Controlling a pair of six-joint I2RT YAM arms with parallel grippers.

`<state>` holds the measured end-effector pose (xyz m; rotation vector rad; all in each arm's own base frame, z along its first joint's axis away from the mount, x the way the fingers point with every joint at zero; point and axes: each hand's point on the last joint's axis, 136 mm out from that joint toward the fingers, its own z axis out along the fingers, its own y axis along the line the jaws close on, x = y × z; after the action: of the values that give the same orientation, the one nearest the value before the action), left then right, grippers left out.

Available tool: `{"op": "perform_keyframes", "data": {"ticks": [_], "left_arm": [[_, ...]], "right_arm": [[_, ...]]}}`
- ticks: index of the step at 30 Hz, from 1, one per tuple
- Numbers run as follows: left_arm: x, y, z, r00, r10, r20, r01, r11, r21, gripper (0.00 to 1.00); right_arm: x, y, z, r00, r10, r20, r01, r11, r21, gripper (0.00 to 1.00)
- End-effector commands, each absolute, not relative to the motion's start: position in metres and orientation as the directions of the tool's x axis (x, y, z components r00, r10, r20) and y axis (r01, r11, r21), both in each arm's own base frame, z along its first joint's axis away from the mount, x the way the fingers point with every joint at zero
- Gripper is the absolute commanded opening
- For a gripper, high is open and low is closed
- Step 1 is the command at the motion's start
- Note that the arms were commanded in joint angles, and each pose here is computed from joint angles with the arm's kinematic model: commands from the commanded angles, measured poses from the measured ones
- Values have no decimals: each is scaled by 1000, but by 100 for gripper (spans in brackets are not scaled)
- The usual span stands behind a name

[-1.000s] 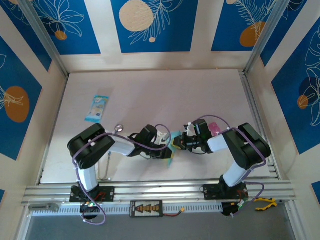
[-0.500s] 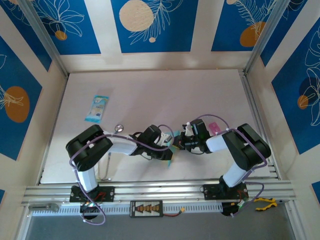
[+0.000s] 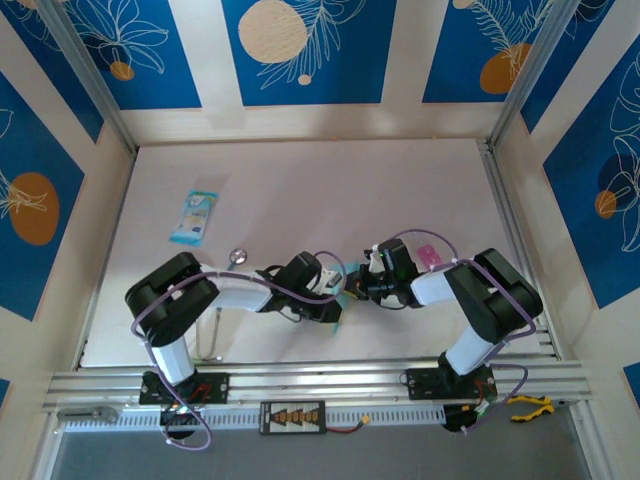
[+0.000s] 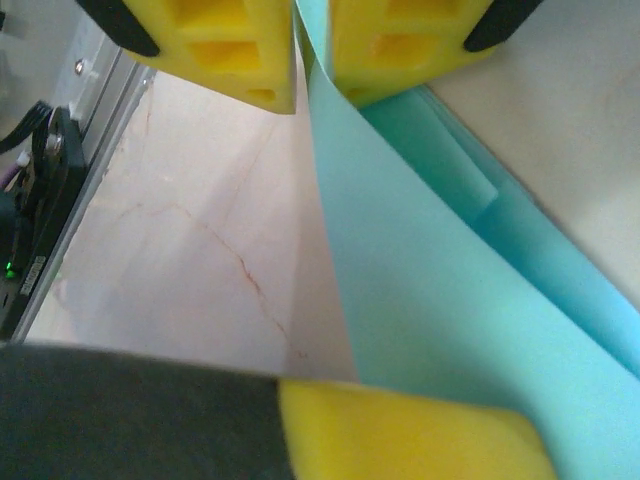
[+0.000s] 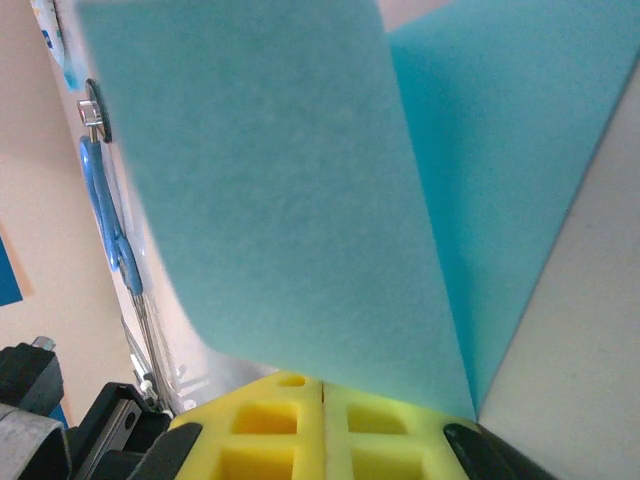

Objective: Fold a paper plane with a square sheet of paper (pick it up from the middle)
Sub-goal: Perform the fifth fold on the wing at the bottom-center of the table.

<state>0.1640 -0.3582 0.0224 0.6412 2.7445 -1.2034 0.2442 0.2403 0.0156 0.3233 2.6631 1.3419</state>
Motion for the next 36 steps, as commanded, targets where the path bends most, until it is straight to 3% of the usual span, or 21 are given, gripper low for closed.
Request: {"op": "perform_keyframes", "data": {"ticks": [1,9,12,15,19,29,36], "left_arm": [[140,-317,-10,-925,366,-98,351,728,-590,18],[132,-321,-8,-920,381,-88,350,702,-620,4],[128,-323,-6,-919,385,-86,347,686,-640,6],[126,-324,-2,-920,382,-87,342,673,-656,18],[124,-326,7,-921,375,-106,342,646,-682,20],[121,-330,14,-911,390,-133,361,600,-714,5],[122,-332,27,-901,391,-185,395,569,-721,14]], "right_arm": [[217,218,-23,-954,294,67,255,671,697,4],[216,218,-23,-953,298,61,255,674,693,4],[215,217,-23,-952,300,63,259,676,690,4],[215,217,-24,-951,302,62,261,679,687,3],[215,216,-24,-950,304,65,264,681,683,3],[213,214,-28,-947,311,74,278,688,670,3],[213,213,-30,-946,315,77,285,693,662,3]]}}
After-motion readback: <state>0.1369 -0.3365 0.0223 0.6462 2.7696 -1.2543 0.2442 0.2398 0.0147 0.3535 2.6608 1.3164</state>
